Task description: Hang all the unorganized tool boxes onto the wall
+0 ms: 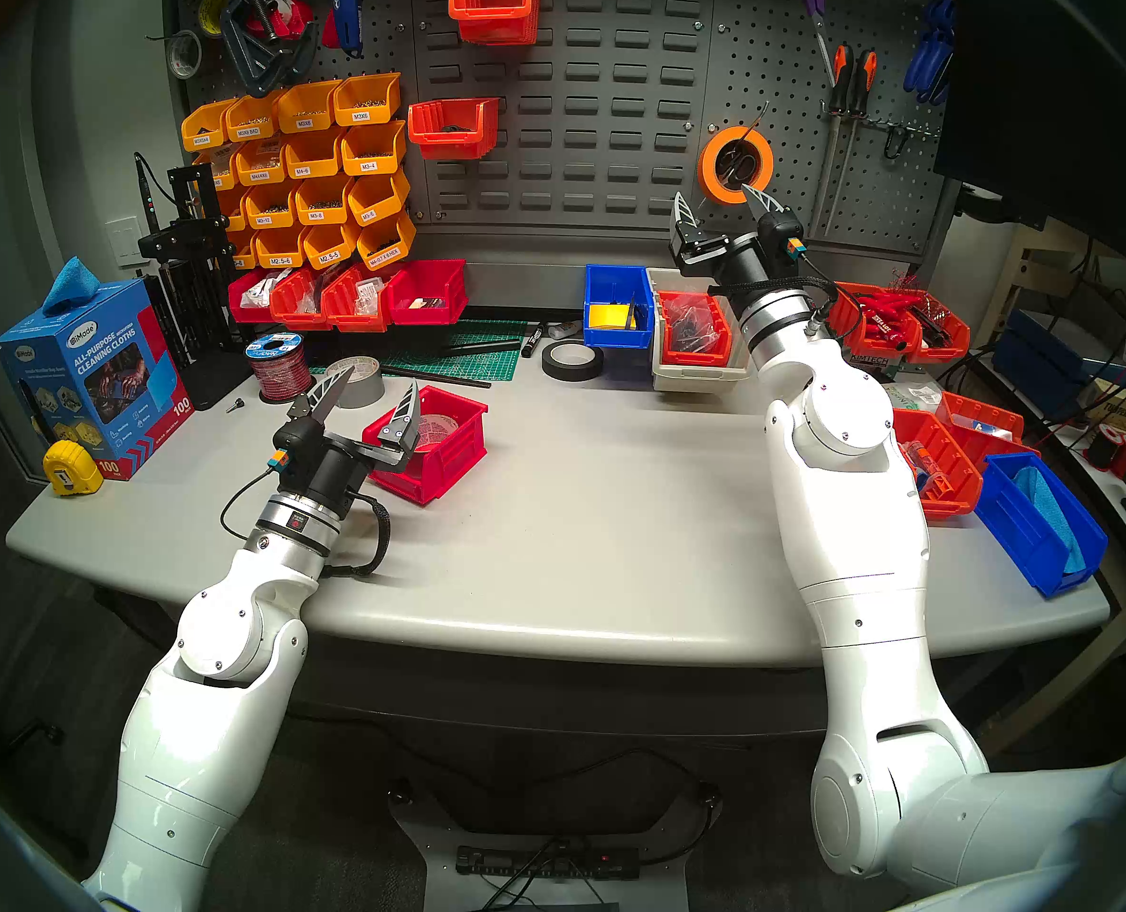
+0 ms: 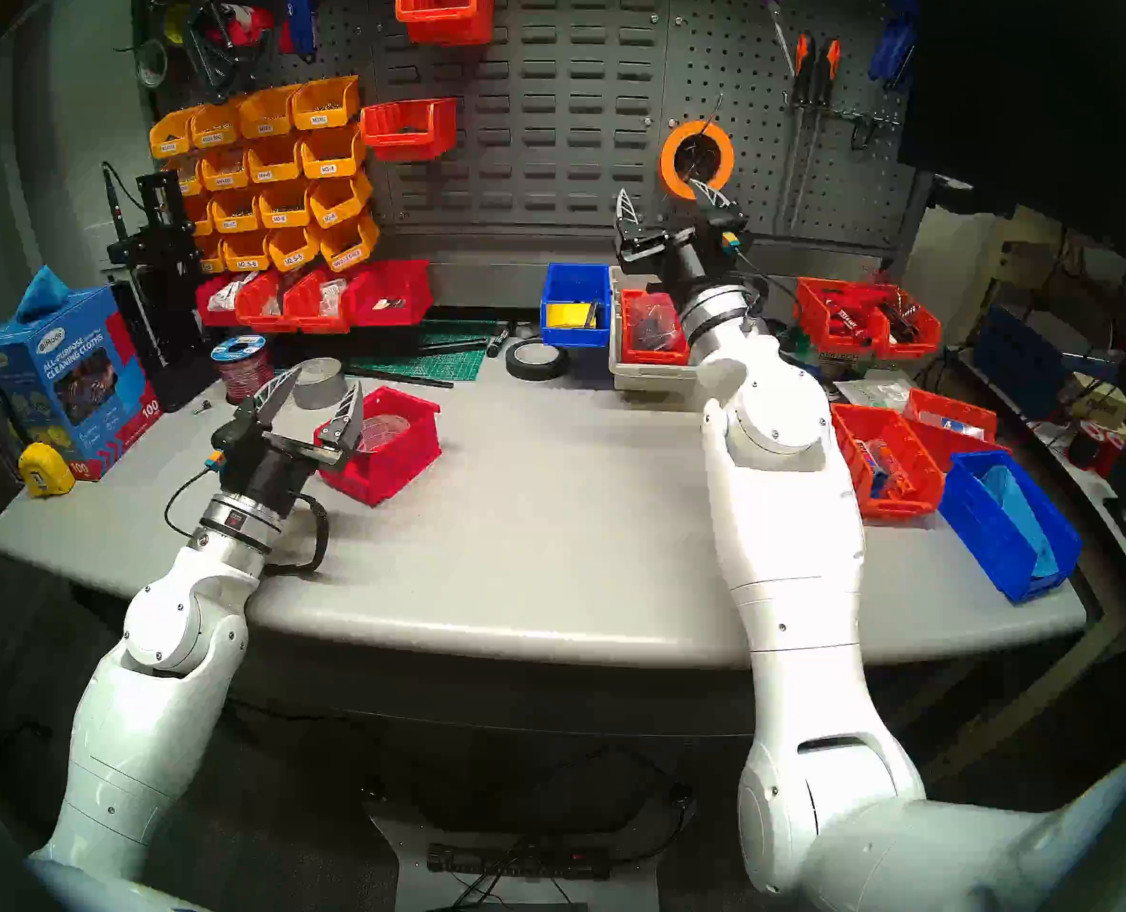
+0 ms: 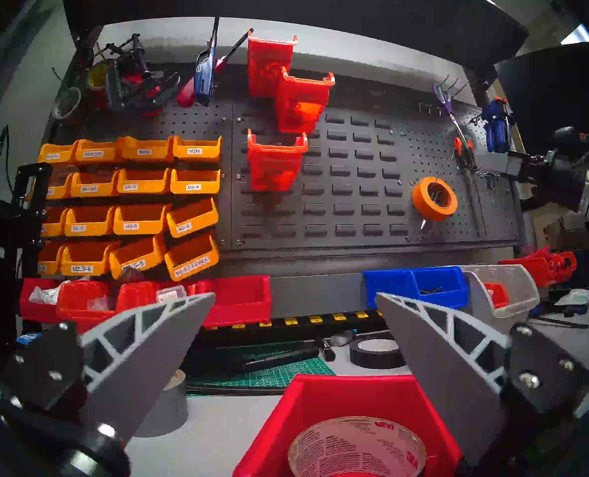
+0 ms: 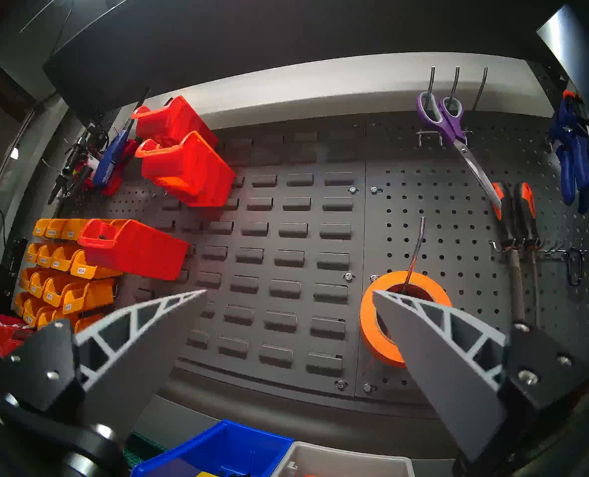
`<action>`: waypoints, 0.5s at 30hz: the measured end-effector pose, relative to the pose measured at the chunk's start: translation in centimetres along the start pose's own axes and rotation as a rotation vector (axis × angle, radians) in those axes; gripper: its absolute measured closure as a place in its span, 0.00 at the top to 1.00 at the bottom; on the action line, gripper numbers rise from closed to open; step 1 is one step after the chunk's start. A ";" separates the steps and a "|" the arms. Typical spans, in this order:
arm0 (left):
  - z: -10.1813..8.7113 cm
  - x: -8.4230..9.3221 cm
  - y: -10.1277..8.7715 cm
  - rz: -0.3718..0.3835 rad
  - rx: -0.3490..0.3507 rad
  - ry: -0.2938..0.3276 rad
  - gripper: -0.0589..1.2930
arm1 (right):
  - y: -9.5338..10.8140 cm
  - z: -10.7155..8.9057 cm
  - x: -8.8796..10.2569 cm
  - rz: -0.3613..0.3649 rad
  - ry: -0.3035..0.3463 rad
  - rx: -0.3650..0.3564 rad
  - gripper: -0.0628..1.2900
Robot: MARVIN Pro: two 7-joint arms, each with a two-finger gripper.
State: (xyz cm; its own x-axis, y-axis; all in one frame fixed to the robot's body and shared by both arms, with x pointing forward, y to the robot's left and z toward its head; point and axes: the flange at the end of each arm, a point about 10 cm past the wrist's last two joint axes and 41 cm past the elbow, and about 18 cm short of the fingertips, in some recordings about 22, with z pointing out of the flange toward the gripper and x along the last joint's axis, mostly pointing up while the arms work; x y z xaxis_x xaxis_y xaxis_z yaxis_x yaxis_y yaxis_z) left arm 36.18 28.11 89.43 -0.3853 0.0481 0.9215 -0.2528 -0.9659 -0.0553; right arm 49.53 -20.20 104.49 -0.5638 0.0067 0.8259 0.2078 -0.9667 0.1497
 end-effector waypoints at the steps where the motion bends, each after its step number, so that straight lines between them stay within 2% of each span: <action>1: 0.0 0.1 -0.1 0.001 0.001 -0.003 0.97 | 0.0 0.0 0.0 0.000 0.000 0.000 0.97; 9: 0.0 1.4 -0.8 0.022 -0.025 -0.048 0.97 | 0.0 0.0 0.0 0.000 0.000 0.000 0.97; 15: -0.3 1.9 -0.6 0.035 -0.078 -0.112 0.97 | 0.0 0.0 0.0 0.000 0.000 0.000 0.97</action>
State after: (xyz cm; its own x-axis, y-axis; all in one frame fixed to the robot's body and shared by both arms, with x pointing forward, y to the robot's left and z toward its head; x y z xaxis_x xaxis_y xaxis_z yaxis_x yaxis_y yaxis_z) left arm 35.37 28.88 91.15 -0.2949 -0.0177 0.9554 -0.3112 -0.9435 -0.1135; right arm 49.53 -20.20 104.49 -0.5638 0.0067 0.8259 0.2078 -0.9666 0.1497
